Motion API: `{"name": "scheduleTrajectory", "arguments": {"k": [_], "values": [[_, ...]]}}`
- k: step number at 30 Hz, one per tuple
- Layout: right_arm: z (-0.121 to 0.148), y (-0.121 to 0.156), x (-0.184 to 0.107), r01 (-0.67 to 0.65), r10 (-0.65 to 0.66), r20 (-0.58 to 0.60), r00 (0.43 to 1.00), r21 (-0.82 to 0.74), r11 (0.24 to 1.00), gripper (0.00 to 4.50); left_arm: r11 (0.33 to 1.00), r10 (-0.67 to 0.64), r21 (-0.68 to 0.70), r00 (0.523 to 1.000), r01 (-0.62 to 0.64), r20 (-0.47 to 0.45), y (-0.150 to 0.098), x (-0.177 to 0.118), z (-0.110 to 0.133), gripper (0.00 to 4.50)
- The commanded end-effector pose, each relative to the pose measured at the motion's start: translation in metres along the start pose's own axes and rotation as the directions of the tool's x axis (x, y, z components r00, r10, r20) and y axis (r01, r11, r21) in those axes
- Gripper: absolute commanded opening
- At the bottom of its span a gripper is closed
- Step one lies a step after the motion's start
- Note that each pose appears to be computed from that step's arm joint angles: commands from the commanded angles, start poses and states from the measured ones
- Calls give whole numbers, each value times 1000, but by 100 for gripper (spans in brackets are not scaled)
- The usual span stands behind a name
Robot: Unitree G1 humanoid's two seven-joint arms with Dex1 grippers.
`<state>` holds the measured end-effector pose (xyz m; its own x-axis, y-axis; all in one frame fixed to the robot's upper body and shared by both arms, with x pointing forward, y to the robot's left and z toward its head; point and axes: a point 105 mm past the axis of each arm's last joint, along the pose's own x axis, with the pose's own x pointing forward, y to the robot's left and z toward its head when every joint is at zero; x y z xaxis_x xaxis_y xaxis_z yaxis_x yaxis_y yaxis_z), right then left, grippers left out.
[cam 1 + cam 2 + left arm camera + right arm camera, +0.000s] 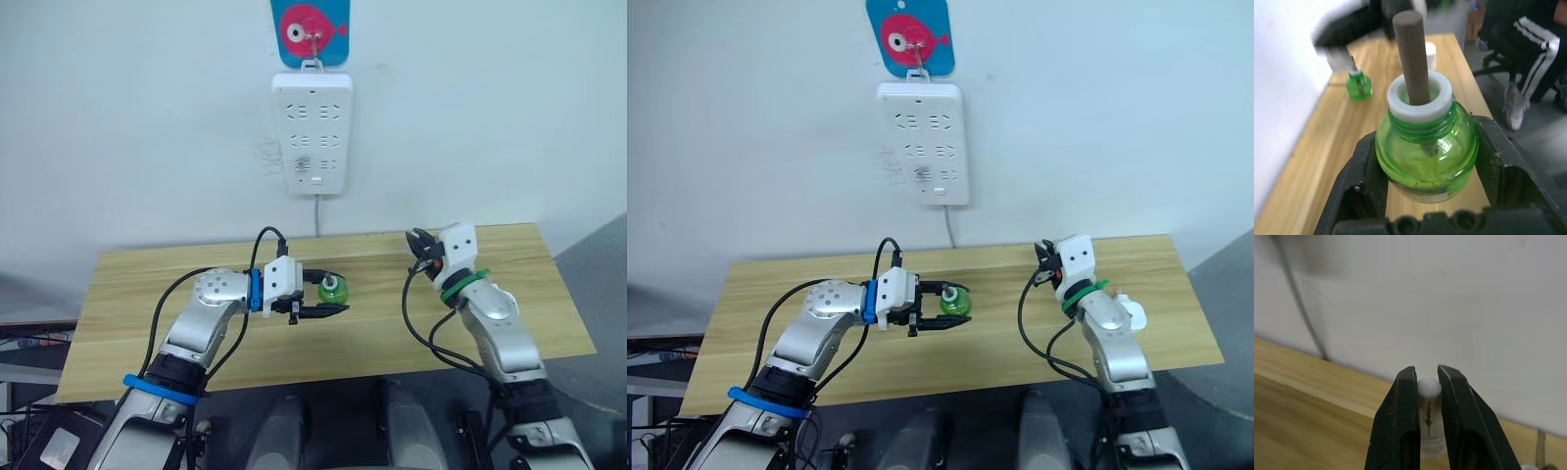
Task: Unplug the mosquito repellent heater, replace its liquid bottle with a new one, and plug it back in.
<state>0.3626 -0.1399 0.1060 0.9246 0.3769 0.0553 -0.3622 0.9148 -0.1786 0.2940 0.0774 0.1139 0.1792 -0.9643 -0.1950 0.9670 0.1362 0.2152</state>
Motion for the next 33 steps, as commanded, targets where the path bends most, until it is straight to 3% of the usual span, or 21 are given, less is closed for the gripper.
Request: {"name": "scheduleTrajectory", "arguments": {"k": [1, 8, 15, 24, 29, 33], "values": [[-11, -5, 3, 50, -50, 28, 998, -1, 999, 26, 1000, 12, 3, 1000, -12, 9, -4, -8, 10, 223], [-33, -11, 3, 124, -125, 13, 992, 43, 991, 26, 1000, 0, -12, 999, 0, -34, -11, -21, 14, 223], [-40, -6, 4, 114, -114, 4, 993, 47, 992, 26, 1000, -3, -16, 999, 2, -39, -13, -20, 14, 223], [-31, 6, -1, 30, -29, 48, 998, -12, 999, 322, 1000, -13, -23, 999, 12, -41, -15, -19, 10, 223], [2, 36, -12, -184, 186, 95, 978, -30, 983, 322, 1000, -6, -30, 999, 4, -44, -14, -18, 2, 223], [37, 63, -33, -424, 421, 96, 902, 16, 905, 322, 1000, -2, -13, 1000, 2, -30, -6, -13, -1, 223]]}}
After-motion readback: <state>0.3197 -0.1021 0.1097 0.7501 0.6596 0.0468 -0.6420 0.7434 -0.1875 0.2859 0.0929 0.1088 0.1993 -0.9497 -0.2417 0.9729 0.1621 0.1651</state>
